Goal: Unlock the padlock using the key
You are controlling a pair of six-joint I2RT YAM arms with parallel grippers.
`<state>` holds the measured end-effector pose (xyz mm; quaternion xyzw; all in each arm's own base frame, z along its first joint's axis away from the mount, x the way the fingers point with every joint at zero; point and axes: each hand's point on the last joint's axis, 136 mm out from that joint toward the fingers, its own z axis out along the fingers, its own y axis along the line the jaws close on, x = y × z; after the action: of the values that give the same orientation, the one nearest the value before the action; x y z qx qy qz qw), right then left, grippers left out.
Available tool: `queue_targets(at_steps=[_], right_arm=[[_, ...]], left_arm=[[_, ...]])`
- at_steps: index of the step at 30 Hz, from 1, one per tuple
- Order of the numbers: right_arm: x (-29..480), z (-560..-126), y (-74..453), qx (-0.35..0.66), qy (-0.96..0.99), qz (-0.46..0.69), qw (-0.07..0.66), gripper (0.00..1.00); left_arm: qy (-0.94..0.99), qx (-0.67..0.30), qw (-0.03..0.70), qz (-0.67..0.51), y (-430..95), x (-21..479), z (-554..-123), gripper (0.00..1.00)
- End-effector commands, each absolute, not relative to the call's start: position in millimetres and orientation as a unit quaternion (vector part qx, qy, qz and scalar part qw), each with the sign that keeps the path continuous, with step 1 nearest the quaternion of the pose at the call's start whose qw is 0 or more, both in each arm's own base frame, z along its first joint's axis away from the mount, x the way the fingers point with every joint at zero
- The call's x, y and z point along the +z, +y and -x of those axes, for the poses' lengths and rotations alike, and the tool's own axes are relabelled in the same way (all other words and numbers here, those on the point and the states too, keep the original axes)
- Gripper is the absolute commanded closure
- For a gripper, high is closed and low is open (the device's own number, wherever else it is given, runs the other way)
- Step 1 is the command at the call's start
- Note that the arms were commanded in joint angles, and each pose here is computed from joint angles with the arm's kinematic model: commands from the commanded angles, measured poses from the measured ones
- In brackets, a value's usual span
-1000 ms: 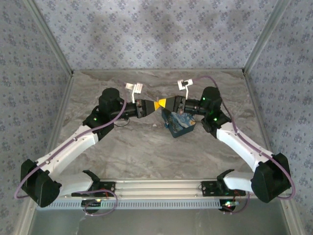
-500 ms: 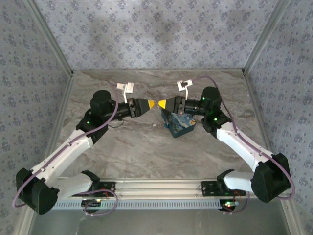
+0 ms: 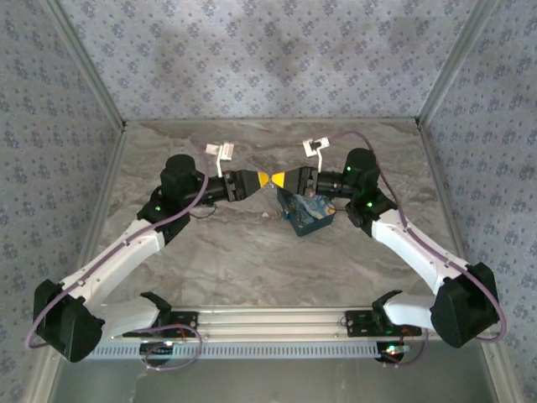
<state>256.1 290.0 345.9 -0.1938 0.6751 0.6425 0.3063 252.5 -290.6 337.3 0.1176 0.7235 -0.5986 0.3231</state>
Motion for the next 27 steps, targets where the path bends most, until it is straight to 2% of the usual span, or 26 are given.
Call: queue_targets(at_steps=[1, 7, 10, 15, 21, 25, 27], right_arm=[[368, -255, 287, 0.642, 0.662, 0.203, 0.329, 1.0], [367, -257, 288, 0.636, 0.672, 0.192, 0.327, 1.0], [365, -259, 288, 0.633, 0.676, 0.185, 0.327, 1.0], [366, -265, 284, 0.629, 0.679, 0.171, 0.337, 1.0], [370, -266, 282, 0.632, 0.676, 0.168, 0.339, 1.0], [371, -264, 281, 0.631, 0.676, 0.171, 0.34, 1.0], [371, -264, 281, 0.63, 0.677, 0.171, 0.34, 1.0]], left_arm=[[0.691, -0.622, 0.337, -0.15, -296, 353, -242, 0.28], [0.684, -0.63, 0.326, -0.171, -315, 351, -239, 0.29], [0.679, -0.634, 0.322, -0.182, -321, 355, -237, 0.38], [0.674, -0.637, 0.321, -0.19, -323, 359, -234, 0.63], [0.679, -0.632, 0.324, -0.188, -320, 357, -232, 0.77], [0.683, -0.626, 0.325, -0.19, -319, 356, -232, 0.79], [0.686, -0.622, 0.325, -0.19, -318, 354, -233, 0.84]])
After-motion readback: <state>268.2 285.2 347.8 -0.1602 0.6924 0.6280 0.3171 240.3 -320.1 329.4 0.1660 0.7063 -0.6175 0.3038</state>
